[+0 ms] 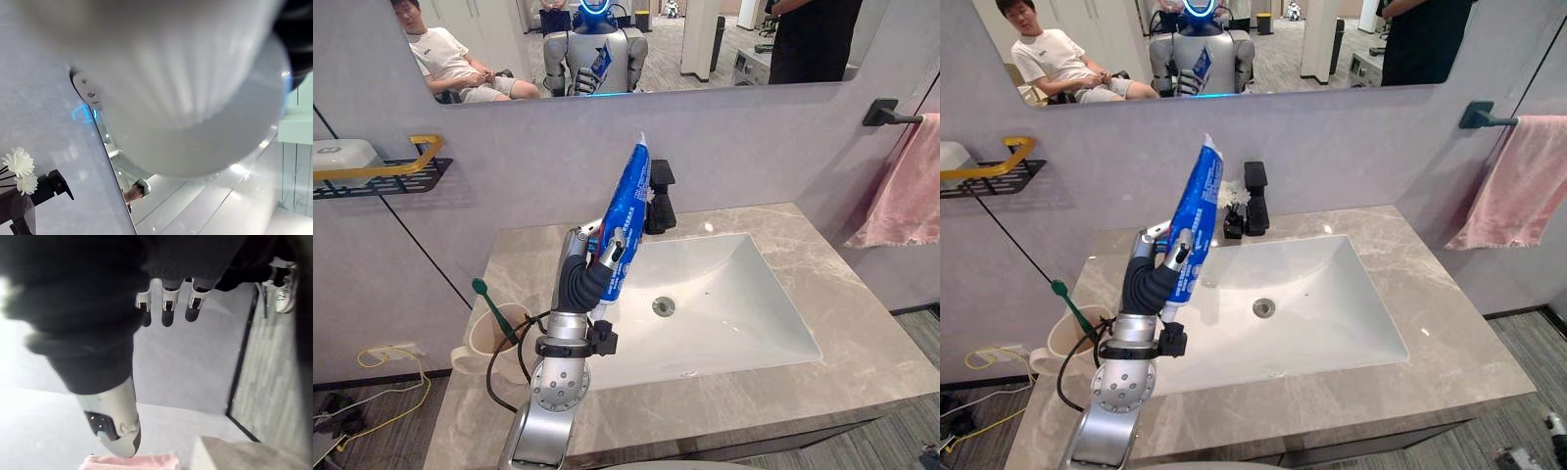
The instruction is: Organize washtable
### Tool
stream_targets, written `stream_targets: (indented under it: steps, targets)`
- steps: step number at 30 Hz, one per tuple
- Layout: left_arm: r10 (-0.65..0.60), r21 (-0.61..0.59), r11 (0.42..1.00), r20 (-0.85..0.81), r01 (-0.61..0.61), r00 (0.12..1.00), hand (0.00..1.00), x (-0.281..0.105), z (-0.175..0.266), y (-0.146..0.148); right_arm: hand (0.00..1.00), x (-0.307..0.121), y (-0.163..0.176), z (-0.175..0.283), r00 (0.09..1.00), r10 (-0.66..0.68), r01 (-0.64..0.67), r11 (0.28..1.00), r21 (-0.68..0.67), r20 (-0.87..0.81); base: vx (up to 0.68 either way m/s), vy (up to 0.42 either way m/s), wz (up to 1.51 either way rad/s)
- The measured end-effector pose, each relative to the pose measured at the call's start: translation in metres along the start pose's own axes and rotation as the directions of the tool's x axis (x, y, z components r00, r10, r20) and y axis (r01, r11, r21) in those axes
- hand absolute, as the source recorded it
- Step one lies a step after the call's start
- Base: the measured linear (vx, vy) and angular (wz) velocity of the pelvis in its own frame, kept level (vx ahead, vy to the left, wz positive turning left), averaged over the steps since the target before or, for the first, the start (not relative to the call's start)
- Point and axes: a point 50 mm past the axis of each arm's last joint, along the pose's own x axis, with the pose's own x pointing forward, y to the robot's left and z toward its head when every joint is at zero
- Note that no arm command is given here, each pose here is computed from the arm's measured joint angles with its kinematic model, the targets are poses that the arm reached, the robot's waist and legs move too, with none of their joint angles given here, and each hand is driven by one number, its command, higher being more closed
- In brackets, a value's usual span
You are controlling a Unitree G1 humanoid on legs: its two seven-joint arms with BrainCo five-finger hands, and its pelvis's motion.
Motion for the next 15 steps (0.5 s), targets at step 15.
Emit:
stream_targets:
  steps: [15]
  targets:
    - [-0.155, -0.057, 0.986, 0.027, 0.157, 0.987, 1.0, -0.003, 0.007, -0.018, 0.0, -0.042, 0.109, 0.108, 0.648, 0.531, -0.748, 0.576, 0.329, 0.546, 0.0, 0.011, 0.06]
